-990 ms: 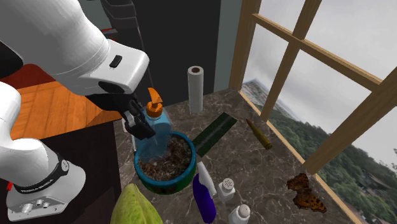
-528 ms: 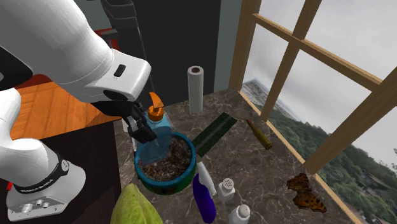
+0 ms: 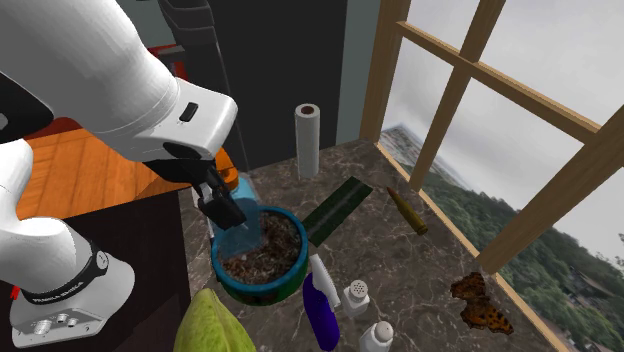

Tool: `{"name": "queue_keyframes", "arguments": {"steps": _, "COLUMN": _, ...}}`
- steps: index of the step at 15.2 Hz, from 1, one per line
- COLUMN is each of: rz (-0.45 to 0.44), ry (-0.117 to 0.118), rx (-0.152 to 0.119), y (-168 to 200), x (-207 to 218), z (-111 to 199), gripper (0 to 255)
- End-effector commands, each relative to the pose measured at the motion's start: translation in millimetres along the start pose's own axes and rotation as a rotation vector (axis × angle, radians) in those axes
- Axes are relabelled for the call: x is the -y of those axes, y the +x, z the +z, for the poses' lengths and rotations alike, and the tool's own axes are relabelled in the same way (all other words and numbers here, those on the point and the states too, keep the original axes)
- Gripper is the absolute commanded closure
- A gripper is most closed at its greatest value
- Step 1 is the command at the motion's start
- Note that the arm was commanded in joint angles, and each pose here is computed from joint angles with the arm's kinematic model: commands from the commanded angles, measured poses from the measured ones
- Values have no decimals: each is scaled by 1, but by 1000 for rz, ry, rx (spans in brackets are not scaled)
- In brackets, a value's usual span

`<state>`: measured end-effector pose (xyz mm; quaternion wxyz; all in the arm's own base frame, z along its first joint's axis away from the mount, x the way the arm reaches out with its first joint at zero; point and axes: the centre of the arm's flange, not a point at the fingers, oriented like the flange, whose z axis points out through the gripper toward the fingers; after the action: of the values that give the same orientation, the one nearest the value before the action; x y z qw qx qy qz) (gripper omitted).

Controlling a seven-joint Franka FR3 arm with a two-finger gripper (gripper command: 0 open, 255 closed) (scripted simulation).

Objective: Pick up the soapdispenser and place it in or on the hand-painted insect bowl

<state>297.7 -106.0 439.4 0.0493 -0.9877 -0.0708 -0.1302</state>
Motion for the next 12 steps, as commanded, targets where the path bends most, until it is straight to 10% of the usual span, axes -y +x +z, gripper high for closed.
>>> {"name": "queue_keyframes", "arguments": {"steps": 1, "rz": 0, "ry": 0, "rx": 0, "y": 0, "x": 0, "z": -13, "gripper": 0}}
{"name": "queue_keyframes", "arguments": {"steps": 12, "rz": 0, "ry": 0, "rx": 0, "y": 0, "x": 0, "z": -50, "gripper": 0}}
